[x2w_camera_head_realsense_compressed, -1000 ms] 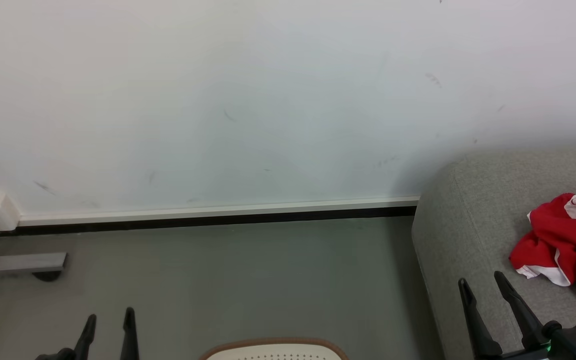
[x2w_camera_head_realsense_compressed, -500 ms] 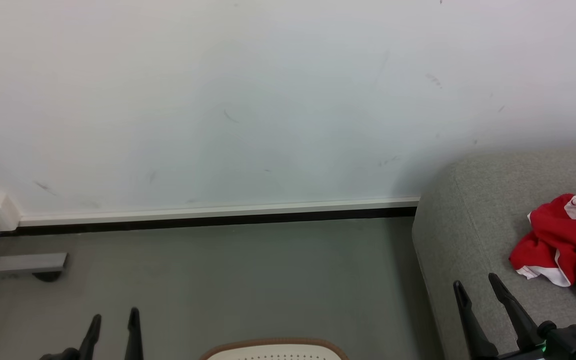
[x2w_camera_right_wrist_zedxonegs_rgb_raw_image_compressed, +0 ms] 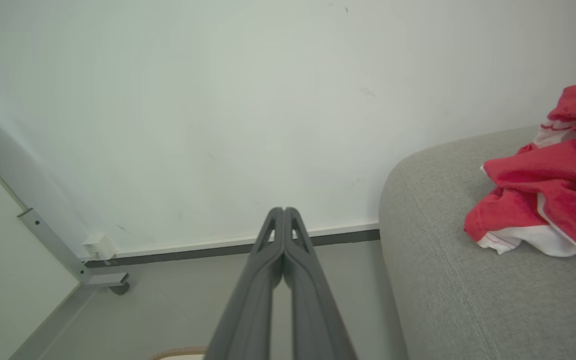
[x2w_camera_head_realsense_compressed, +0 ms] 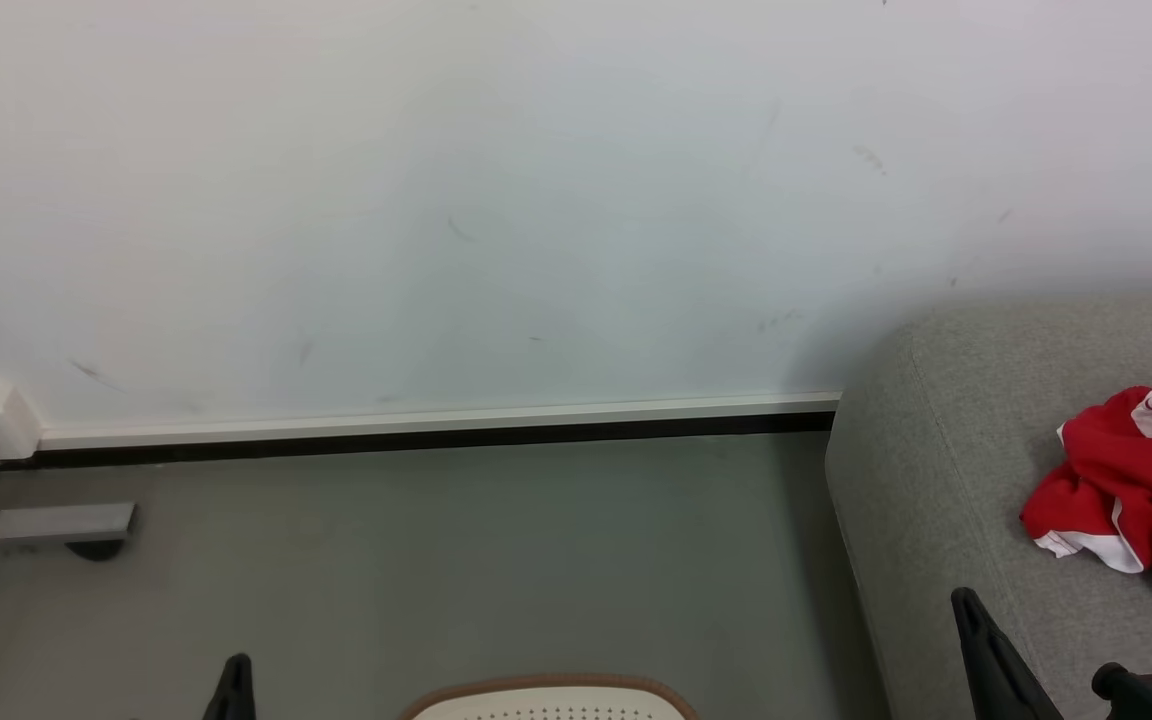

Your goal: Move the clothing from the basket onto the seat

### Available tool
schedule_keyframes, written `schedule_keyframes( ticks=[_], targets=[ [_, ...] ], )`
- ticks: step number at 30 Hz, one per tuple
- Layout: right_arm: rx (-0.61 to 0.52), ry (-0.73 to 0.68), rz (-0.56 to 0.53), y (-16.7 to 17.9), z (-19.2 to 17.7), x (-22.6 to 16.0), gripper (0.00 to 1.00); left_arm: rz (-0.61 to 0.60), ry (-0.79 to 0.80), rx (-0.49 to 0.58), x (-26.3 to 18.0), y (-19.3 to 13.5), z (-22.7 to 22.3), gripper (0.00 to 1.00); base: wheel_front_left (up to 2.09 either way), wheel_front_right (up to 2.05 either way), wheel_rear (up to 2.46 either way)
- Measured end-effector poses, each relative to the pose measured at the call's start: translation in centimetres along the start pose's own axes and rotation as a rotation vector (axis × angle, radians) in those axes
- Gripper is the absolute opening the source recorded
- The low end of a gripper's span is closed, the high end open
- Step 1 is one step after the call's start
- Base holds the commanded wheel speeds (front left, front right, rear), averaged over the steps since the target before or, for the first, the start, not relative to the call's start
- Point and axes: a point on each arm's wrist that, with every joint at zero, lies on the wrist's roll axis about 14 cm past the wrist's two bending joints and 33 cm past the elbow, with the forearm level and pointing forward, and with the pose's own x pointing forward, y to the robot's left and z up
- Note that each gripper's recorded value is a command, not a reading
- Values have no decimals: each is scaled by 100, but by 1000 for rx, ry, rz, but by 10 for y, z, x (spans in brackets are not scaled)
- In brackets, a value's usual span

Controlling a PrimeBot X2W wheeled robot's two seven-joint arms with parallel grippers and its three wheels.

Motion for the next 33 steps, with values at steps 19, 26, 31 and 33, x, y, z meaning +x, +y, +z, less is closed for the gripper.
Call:
schedule_keyframes(
  ticks=[19,26,31,33],
  targets=[
    [285,-13,-94,-20,6,6,0,25,-4,-316,7,-1,8,0,0,0,0],
    [393,-23,-119,-25,9,8,0,23,-4,-428,10,-3,12,0,0,0,0],
    [456,-32,-129,-28,11,11,0,21,-4,-496,12,-4,15,0,0,0,0],
    [481,-33,-134,-29,12,11,0,19,-3,-517,13,-4,16,0,0,0,0]
  ],
)
